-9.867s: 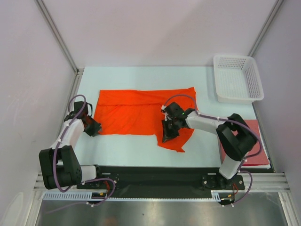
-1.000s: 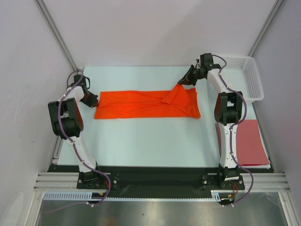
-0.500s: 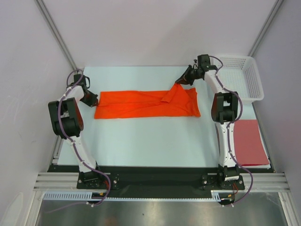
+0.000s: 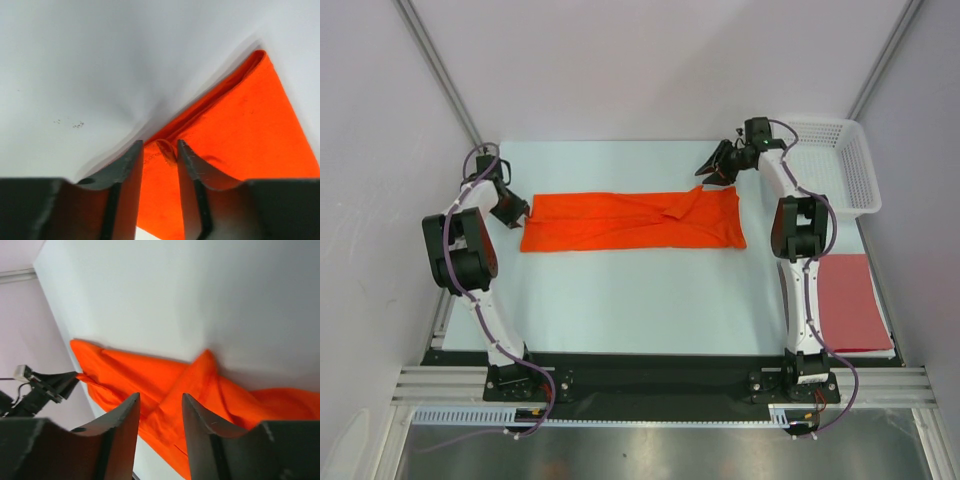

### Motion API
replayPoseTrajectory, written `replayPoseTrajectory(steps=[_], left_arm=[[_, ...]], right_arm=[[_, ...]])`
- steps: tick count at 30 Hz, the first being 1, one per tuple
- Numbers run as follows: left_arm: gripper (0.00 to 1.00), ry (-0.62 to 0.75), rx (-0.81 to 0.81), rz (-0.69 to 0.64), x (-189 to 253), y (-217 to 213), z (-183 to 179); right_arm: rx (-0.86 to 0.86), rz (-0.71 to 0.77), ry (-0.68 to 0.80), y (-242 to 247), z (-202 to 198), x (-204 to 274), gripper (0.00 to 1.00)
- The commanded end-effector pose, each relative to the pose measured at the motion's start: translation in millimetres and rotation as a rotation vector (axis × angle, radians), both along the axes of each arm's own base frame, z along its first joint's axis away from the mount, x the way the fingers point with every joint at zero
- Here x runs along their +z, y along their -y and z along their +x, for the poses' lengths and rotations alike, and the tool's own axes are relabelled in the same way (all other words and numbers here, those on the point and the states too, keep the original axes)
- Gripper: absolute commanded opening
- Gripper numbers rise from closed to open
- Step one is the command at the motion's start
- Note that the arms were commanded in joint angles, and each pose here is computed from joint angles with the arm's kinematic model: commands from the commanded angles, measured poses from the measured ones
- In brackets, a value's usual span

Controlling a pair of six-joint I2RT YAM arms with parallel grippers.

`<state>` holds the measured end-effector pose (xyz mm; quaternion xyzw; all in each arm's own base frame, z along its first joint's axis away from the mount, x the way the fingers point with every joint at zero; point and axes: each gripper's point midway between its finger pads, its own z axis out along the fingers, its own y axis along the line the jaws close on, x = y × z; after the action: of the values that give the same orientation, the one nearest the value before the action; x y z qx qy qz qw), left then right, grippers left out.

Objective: Fold and stack the t-shirts
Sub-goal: Fold the tshirt

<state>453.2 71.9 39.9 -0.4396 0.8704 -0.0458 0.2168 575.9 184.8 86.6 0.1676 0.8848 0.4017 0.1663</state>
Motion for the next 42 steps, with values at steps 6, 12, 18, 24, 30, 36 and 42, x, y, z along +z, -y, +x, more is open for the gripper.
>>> replayPoseTrajectory(steps=[6, 12, 18, 24, 30, 36, 42], left_arm=[[0.47, 0.154, -0.11, 0.167, 85, 4, -13], [0.44, 0.171, -0.201, 0.097, 77, 47, -40], [0.39, 0.154, -0.303, 0.003, 53, 75, -34], [0.37, 0.094, -0.327, 0.007, 30, 73, -28], [0.36, 0.028, -0.344, 0.017, 9, 70, -35], [0.36, 0.002, -0.349, 0.03, 0, 66, -37], [0.36, -0.01, -0.351, 0.033, -3, 63, -34]], right_arm=[[0.057, -0.229, 0.123, 54, -42, 78, 0.52], [0.137, -0.248, 0.067, 42, -118, 69, 0.52], [0.166, -0.252, 0.047, 31, -169, 54, 0.47], [0.186, -0.426, -0.029, 59, -192, 18, 0.54], [0.213, -0.656, -0.077, 93, -199, -6, 0.57], [0.228, -0.669, -0.068, 85, -189, -13, 0.57], [0.235, -0.722, -0.085, 85, -177, -26, 0.46]])
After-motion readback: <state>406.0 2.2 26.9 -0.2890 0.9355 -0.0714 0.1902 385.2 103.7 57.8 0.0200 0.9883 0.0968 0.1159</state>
